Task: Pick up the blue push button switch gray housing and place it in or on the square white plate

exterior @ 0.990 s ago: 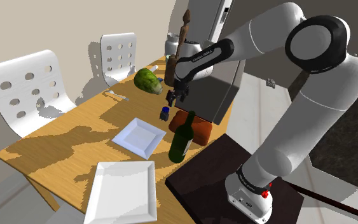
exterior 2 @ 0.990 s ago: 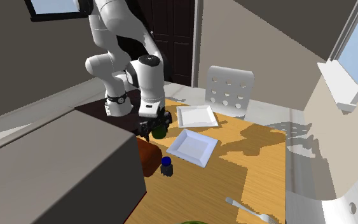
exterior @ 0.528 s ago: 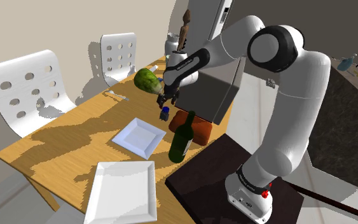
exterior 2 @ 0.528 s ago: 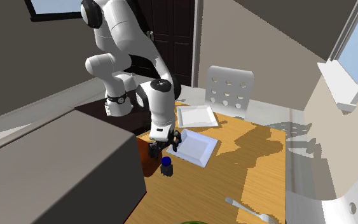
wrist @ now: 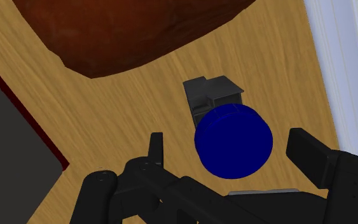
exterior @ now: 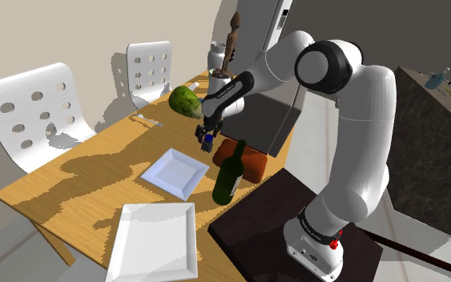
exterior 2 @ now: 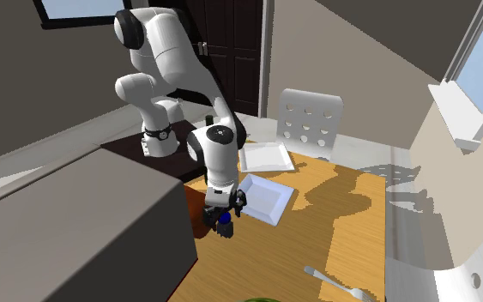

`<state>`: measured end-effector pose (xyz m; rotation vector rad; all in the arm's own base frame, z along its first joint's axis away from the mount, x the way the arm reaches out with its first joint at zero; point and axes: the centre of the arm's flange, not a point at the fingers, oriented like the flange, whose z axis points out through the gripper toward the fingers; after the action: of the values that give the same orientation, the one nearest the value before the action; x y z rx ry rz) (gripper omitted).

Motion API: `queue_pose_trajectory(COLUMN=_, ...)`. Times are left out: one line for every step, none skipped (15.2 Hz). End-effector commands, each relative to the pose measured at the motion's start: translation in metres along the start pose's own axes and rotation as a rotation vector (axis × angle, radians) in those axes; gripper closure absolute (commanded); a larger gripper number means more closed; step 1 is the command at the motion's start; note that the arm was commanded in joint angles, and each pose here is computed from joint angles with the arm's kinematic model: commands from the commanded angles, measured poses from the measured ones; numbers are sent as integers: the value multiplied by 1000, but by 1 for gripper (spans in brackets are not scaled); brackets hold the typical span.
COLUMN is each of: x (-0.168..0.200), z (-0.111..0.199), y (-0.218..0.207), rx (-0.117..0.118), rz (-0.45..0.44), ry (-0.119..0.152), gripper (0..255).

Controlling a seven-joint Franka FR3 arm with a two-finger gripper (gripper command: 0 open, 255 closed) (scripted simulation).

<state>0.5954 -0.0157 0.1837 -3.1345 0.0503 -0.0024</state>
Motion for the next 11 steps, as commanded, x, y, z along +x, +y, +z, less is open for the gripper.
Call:
queue_pose_trajectory(x=-1, z=6, y=1, rx=0, rz=0, ry=0, gripper=0)
queue_pose_trajectory(x=-1, z=6, y=1, rx=0, rz=0, ry=0, gripper=0)
queue_pose_trajectory(x=-1, z=6, y=1, rx=0, rz=0, ry=0, gripper=0)
queue_pose_trajectory(x=-1, z=6, y=1, rx=0, rz=0, ry=0, gripper=0)
queue_pose_trajectory(x=-1, z=6, y=1, rx=0, rz=0, ry=0, gripper=0)
queue_pose_trajectory(x=-1, z=6, y=1, rx=0, rz=0, ry=0, gripper=0)
queue_pose_trajectory(x=-1, z=6, y=1, rx=0, rz=0, ry=0, gripper=0)
queue_pose_trajectory(x=-1, z=6, y=1, rx=0, rz=0, ry=0, gripper=0)
queue_pose_trajectory(x=-1, z=6, y=1, rx=0, rz=0, ry=0, gripper=255)
queue_pose_trajectory(x=-1, z=6, y=1, rx=0, rz=0, ry=0, gripper=255)
queue_pose_trajectory(x=-1, z=6, y=1, rx=0, rz=0, ry=0, gripper=255)
